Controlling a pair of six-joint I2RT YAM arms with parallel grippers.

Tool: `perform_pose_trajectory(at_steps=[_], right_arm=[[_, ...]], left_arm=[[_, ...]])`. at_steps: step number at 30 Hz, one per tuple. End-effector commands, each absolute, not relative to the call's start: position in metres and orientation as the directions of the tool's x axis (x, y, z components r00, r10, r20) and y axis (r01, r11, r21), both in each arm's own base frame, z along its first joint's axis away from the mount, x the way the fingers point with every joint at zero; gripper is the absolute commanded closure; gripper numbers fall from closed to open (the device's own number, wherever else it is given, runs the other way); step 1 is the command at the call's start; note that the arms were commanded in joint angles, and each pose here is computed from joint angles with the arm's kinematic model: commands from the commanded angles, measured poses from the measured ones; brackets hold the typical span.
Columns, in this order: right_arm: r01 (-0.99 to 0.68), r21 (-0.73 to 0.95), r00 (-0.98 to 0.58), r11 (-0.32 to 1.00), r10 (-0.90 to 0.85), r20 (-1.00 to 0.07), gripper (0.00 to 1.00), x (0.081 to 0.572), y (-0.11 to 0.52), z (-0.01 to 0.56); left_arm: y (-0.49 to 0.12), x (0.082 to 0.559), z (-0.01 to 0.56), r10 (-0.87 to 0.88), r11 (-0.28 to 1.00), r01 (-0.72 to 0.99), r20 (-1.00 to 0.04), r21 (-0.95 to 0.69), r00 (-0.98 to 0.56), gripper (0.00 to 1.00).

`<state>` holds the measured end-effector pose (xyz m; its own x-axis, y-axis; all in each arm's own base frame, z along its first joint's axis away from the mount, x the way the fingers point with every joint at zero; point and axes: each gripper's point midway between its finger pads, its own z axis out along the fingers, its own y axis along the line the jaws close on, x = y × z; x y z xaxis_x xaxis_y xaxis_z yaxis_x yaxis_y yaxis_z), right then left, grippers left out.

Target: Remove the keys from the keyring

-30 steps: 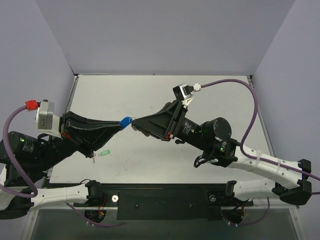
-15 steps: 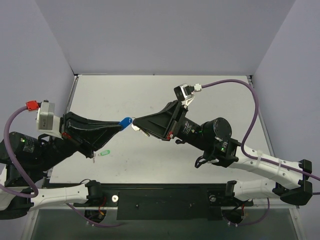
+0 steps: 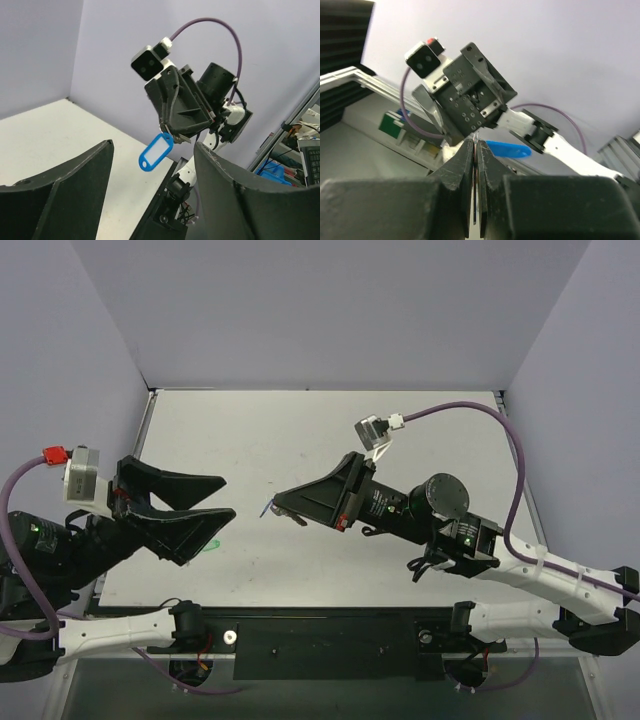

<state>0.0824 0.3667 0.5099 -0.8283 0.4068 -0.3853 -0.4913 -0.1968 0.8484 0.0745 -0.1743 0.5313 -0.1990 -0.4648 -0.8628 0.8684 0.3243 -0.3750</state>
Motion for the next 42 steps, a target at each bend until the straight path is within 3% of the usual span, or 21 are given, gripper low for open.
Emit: perform_pose_trajectory(at_steps=[1, 3, 6, 9, 17, 30, 42], right_arm=[[-0.56, 0.826, -0.795, -0.068, 0.325, -0.512, 1.0, 0.07, 0.352, 0.503], [-0.575, 0.818, -0.793, -0.012, 0.253, -0.554, 1.0, 0.064, 0.352, 0.488], [-0.613, 0.788, -0.777, 0.048, 0.147, -0.613, 1.0, 0.055, 0.352, 0.465], [-0.654, 0.751, -0.75, 0.088, 0.049, -0.659, 1.0, 0.043, 0.349, 0.443], [-0.739, 0.674, -0.673, 0.021, 0.013, -0.739, 1.0, 0.022, 0.343, 0.435], [-0.763, 0.646, -0.646, -0.004, 0.014, -0.763, 1.0, 0.017, 0.346, 0.441], [-0.774, 0.632, -0.633, -0.031, 0.027, -0.774, 1.0, 0.011, 0.344, 0.448]], left_arm=[[-0.148, 0.079, 0.524, -0.481, 0.368, 0.808, -0.838, -0.461, -0.26, 0.25], [-0.146, 0.073, 0.518, -0.476, 0.342, 0.807, -0.829, -0.481, -0.293, 0.26], [-0.154, 0.061, 0.502, -0.433, 0.29, 0.819, -0.831, -0.495, -0.349, 0.37], [-0.169, 0.046, 0.487, -0.368, 0.217, 0.833, -0.833, -0.509, -0.413, 0.41], [-0.202, 0.015, 0.474, -0.319, -0.009, 0.812, -0.768, -0.584, -0.556, 0.5], [-0.218, 0.013, 0.466, -0.347, -0.089, 0.775, -0.71, -0.626, -0.613, 0.59], [-0.235, 0.019, 0.453, -0.325, -0.069, 0.756, -0.702, -0.651, -0.634, 0.68]])
